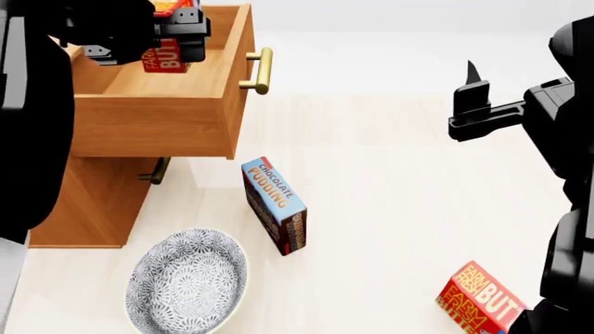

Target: Put the butter at the front in the top drawer of the cabinet and close it.

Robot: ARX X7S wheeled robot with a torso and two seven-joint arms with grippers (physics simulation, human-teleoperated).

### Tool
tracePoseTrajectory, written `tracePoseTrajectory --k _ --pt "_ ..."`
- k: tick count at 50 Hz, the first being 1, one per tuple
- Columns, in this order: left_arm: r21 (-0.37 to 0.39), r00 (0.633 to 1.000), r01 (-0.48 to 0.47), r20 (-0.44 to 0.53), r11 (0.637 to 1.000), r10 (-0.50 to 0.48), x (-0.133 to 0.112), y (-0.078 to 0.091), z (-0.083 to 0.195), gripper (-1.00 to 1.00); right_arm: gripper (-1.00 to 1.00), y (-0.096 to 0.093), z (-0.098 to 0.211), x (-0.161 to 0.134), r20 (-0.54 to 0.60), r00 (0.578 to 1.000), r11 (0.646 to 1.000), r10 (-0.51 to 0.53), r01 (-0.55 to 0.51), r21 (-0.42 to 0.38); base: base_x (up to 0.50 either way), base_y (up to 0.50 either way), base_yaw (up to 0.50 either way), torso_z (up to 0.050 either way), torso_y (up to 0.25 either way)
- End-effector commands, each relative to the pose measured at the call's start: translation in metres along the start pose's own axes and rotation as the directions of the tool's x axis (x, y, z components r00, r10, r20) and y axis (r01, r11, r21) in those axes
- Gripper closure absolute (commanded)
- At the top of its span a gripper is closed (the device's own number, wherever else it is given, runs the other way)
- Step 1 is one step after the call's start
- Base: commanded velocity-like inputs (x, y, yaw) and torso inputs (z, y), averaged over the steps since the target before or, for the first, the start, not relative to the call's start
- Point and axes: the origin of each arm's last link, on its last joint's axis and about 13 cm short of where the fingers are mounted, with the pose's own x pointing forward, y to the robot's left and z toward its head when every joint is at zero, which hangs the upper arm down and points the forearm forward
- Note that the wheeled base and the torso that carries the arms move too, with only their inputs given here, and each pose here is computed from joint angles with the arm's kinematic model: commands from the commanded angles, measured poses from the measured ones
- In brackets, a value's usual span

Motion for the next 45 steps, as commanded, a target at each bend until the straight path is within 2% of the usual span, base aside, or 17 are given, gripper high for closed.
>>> tracePoseTrajectory --k 1,17,45 --pt "-0.022 0.997 0.026 0.067 0.999 -0.025 0.005 -0.005 0.002 1.0 -1.0 0.0 -0.004 -0.003 -0.005 1.0 1.0 -0.001 0.001 0.012 0.0 0.0 0.0 0.0 0.0" --pt "-0.034 0.996 0.042 0.082 0.999 -0.039 0.024 -0.009 -0.007 1.0 -1.0 0.001 -0.004 -0.005 -0.009 1.0 1.0 0.001 -0.001 0.021 0.0 0.0 0.0 0.001 0.001" --pt "-0.056 0.992 -0.035 0.116 0.998 0.041 0.029 -0.005 -0.008 1.0 -1.0 0.002 -0.01 -0.007 -0.01 1.0 0.999 0.012 -0.011 0.047 0.0 0.0 0.0 0.0 0.001"
